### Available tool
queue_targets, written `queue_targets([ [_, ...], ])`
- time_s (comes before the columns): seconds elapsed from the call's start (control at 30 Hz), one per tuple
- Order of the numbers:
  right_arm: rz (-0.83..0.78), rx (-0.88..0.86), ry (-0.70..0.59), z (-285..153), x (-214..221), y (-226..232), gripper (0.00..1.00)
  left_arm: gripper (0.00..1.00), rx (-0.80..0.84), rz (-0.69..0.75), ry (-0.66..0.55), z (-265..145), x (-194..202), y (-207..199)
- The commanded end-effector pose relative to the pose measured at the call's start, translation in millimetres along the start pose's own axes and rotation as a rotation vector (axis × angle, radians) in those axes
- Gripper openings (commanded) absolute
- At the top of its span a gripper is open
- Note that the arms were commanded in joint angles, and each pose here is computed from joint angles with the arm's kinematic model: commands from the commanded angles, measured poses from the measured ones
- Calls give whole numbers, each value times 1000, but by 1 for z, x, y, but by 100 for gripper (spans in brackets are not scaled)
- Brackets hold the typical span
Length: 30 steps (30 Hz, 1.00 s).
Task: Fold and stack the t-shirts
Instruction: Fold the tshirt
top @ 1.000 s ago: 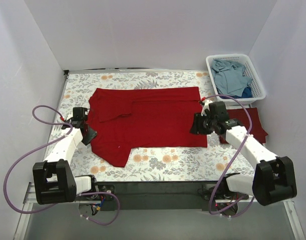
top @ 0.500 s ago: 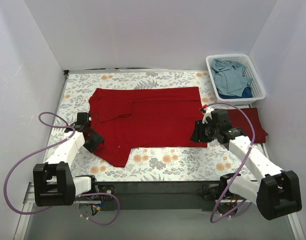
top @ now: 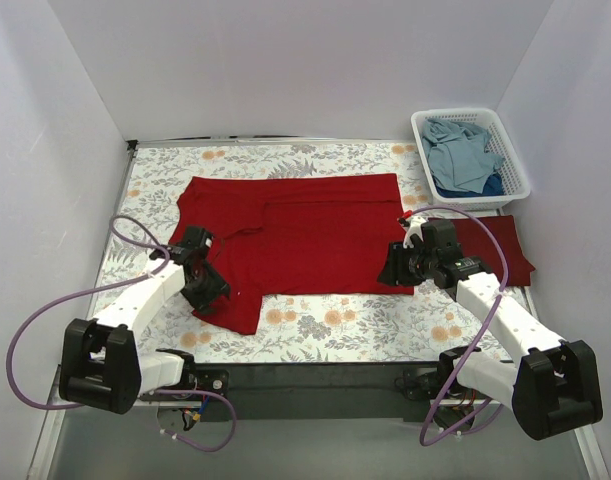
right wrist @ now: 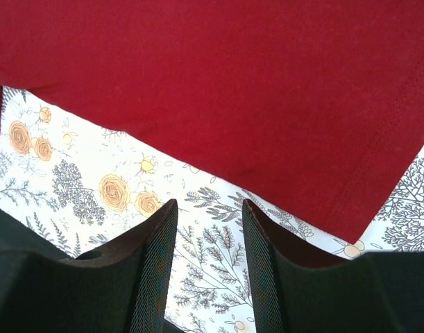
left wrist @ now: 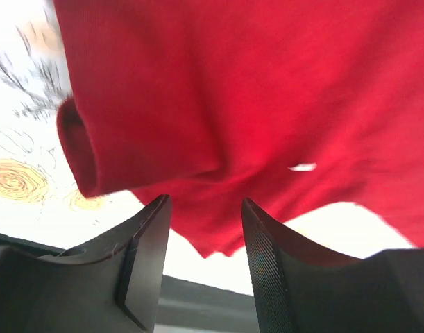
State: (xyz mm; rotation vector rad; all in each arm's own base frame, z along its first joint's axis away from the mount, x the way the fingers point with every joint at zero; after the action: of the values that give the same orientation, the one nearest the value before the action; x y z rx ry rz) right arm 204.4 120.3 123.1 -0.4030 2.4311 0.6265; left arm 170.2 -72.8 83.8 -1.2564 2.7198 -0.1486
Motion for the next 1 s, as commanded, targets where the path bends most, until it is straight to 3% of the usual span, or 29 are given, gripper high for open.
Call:
queue_targets([
  [0.0, -28, -11, -37, -1, -6, 2, 49, 44, 46, -18, -163, -38, -28, -20],
  [0.13, -37, -6, -48, -2, -10, 3, 49, 44, -2, -30, -326, -58, -62, -25],
  [0.27, -37, -13, -39, -2, -8, 3, 49, 42, -63, -73, -387, -47, -87, -10],
  [0.47, -31, -26, -17, -3, 1, 4, 49, 41, -128, -122, -402, -24, -109, 4],
  [0.97, -8, 6, 30, 0, 17, -2, 49, 41, -200, -59, -329, 28, -101, 17],
])
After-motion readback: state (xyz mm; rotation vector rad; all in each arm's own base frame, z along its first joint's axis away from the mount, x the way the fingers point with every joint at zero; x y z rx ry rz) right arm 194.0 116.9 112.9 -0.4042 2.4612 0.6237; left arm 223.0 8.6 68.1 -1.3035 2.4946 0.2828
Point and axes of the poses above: each gripper's point midway between its finger pads, its own z axis out along the fingers, its own y axis along the line the jaws close on, x = y × z, the point moved 5 cm from there along -z, back along the fingers, and after that the axes turned 7 degrees about -z, right-handed, at the moved point
